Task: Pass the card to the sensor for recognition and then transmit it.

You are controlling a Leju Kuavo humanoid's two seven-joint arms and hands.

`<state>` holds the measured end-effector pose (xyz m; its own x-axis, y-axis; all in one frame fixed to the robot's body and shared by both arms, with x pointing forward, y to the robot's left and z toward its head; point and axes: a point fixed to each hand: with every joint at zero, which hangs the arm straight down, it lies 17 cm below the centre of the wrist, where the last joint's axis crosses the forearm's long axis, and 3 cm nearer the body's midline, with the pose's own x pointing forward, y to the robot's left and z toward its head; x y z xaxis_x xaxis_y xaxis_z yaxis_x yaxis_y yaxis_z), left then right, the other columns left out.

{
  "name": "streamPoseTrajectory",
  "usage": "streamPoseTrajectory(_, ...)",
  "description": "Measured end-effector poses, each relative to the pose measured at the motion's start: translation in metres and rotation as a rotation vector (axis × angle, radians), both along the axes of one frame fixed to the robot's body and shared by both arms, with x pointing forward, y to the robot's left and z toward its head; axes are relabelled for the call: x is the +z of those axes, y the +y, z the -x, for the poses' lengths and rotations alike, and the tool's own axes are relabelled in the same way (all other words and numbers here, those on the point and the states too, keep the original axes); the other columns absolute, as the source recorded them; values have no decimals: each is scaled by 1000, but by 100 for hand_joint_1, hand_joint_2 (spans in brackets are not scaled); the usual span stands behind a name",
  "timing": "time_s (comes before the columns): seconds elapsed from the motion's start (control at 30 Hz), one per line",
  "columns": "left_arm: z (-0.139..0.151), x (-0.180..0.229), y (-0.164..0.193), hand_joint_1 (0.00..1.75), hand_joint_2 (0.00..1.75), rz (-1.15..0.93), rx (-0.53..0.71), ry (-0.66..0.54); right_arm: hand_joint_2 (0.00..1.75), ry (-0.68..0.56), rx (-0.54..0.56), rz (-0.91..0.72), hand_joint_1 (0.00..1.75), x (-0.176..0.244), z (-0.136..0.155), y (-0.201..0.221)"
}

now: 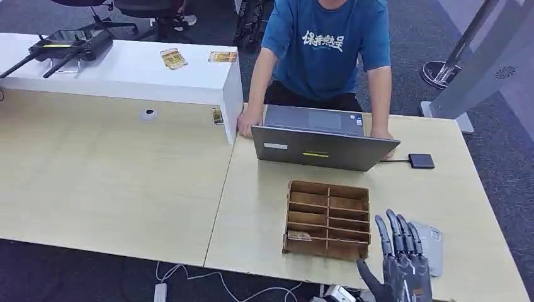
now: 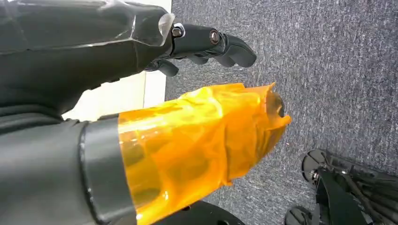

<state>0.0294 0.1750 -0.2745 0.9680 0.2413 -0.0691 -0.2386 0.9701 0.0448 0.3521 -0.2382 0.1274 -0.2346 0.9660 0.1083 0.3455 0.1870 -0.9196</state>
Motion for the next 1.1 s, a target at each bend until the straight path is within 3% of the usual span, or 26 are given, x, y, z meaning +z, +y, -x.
streamPoseTrajectory(0.63, 0, 0, 0, 0, 0, 0, 0, 1, 175, 12, 9, 8, 0, -2, 0, 5)
streamPoseTrajectory(1.1, 1, 0, 0, 0, 0, -1, 0, 6, 175, 133, -20, 32, 0, -28, -5, 5)
